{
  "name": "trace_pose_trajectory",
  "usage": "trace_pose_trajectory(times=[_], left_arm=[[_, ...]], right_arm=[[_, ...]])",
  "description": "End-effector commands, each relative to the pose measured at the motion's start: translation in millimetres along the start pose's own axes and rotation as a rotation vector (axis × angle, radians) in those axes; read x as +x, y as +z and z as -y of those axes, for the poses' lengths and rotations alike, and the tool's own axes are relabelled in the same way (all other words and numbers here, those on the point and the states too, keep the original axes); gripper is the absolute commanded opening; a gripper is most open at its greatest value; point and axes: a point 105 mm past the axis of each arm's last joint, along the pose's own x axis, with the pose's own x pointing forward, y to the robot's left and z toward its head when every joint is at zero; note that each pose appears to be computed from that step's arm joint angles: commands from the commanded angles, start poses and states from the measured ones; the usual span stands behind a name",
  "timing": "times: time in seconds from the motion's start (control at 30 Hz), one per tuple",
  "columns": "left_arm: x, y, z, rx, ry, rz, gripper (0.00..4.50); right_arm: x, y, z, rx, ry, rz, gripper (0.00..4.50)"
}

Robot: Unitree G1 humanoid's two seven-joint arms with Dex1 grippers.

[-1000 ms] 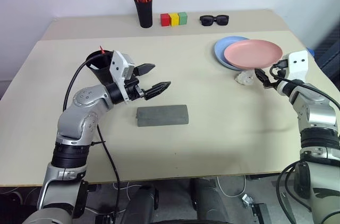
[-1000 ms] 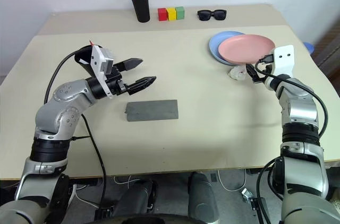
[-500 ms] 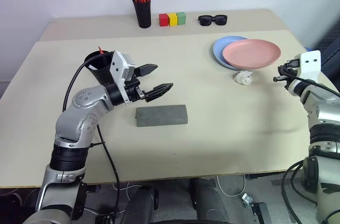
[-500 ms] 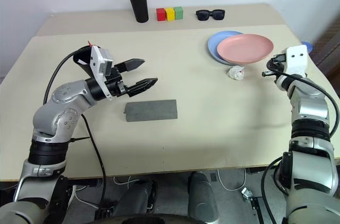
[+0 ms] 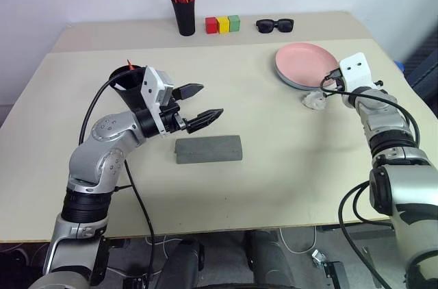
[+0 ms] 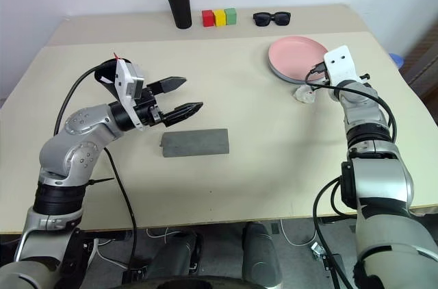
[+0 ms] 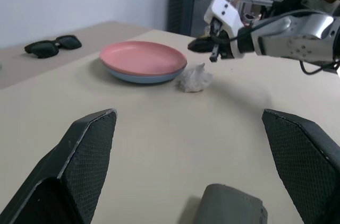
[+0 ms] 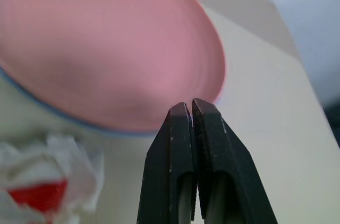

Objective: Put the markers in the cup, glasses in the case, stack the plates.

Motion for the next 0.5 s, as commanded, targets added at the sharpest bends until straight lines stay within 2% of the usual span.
trace_pose_trajectory(times=[0.03, 0.1, 0.2, 0.23, 0.3, 0.4, 0.5], left_arm=[[-4.6, 13.5, 0.7, 0.043, 0.012, 0.034, 4.5], [-4.7, 13.8, 1.1, 0.042, 0.012, 0.037, 4.5], [-5.9, 14.1, -0.8, 0.038, 0.013, 0.038, 4.5], [-6.5, 13.8, -1.8, 0.04, 0.013, 0.036, 4.5], [-7.5, 13.7, -3.4, 0.045, 0.013, 0.034, 4.5], [-7.7, 13.9, -4.5, 0.049, 0.009, 0.034, 4.5], [-6.5, 14.3, -3.3, 0.037, -0.003, 0.045, 4.5]], right_arm=[[-2.0, 9.7, 11.1, 0.01, -0.019, 0.042, 0.09], [-3.9, 12.3, 11.5, 0.064, 0.003, 0.075, 0.09], [-8.4, 25.1, 7.1, 0.252, 0.106, 0.169, 0.09], [-12.0, 31.4, 6.7, 0.31, 0.146, 0.22, 0.31], [-16.5, 33.3, 3.2, 0.328, 0.198, 0.238, 0.83], [-22.1, 35.2, -8.2, 0.397, 0.287, 0.236, 2.36], [-24.8, 4.1, -22.6, 0.382, 0.321, 0.104, 3.95]])
